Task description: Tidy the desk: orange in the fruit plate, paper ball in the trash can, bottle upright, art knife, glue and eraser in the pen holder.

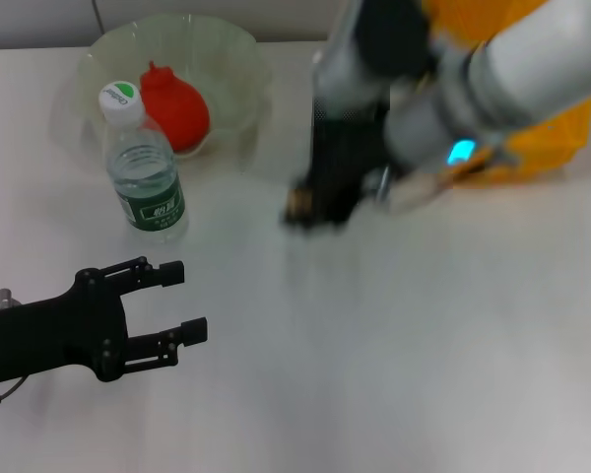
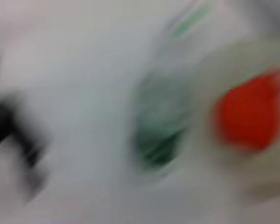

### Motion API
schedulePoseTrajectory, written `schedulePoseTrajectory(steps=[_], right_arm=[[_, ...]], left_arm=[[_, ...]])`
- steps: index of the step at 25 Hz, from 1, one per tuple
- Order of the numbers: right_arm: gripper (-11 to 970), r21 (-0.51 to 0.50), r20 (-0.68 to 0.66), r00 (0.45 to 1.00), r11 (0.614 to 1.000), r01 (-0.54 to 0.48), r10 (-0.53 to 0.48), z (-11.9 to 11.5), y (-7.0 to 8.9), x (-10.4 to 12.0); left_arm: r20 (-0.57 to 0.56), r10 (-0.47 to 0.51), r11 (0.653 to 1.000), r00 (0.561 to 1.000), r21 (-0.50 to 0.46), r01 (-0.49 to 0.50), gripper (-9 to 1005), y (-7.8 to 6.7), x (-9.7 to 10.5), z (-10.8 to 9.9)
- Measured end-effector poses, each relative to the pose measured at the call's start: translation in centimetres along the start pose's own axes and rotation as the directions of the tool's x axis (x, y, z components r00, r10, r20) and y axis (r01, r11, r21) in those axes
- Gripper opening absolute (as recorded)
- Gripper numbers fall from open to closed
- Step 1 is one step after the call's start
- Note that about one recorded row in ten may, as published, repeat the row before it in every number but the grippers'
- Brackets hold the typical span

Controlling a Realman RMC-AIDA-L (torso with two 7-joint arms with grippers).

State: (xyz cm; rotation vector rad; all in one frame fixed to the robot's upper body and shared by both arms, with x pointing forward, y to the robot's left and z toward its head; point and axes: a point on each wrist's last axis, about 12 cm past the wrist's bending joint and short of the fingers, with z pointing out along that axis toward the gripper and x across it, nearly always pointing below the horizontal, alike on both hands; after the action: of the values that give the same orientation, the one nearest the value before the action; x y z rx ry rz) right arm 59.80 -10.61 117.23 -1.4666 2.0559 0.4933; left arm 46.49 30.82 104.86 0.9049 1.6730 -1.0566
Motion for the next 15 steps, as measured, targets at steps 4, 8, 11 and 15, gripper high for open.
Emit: schedulePoseTrajectory(steps=[4, 8, 11, 15], right_arm=[[414, 0.230, 0.232, 0.970, 0.965, -0.128, 0.074, -4.2, -4.6, 0.2], [413, 0.283, 0.254, 0.962, 0.944, -0.170, 0.097, -3.8, -5.8, 1.1], [414, 0.276, 0.224, 0.968, 0.946, -0.170, 0.109, -2.8, -6.0, 1.7], [463, 0.277, 0.218, 0.969, 0.945, -0.177, 0.117, -2.6, -6.2, 2.1]], left_arm=[[-0.001, 0.003, 1.000, 1.000, 0.003, -0.003, 785, 0.0, 0.0, -0.1], [-0.001, 0.003, 1.000, 1.000, 0.003, -0.003, 785, 0.0, 0.0, -0.1], [-0.001, 0.005, 1.000, 1.000, 0.006, -0.005, 785, 0.1, -0.1, 0.0], [0.000, 0.003, 1.000, 1.000, 0.010, -0.003, 785, 0.1, -0.3, 0.1]])
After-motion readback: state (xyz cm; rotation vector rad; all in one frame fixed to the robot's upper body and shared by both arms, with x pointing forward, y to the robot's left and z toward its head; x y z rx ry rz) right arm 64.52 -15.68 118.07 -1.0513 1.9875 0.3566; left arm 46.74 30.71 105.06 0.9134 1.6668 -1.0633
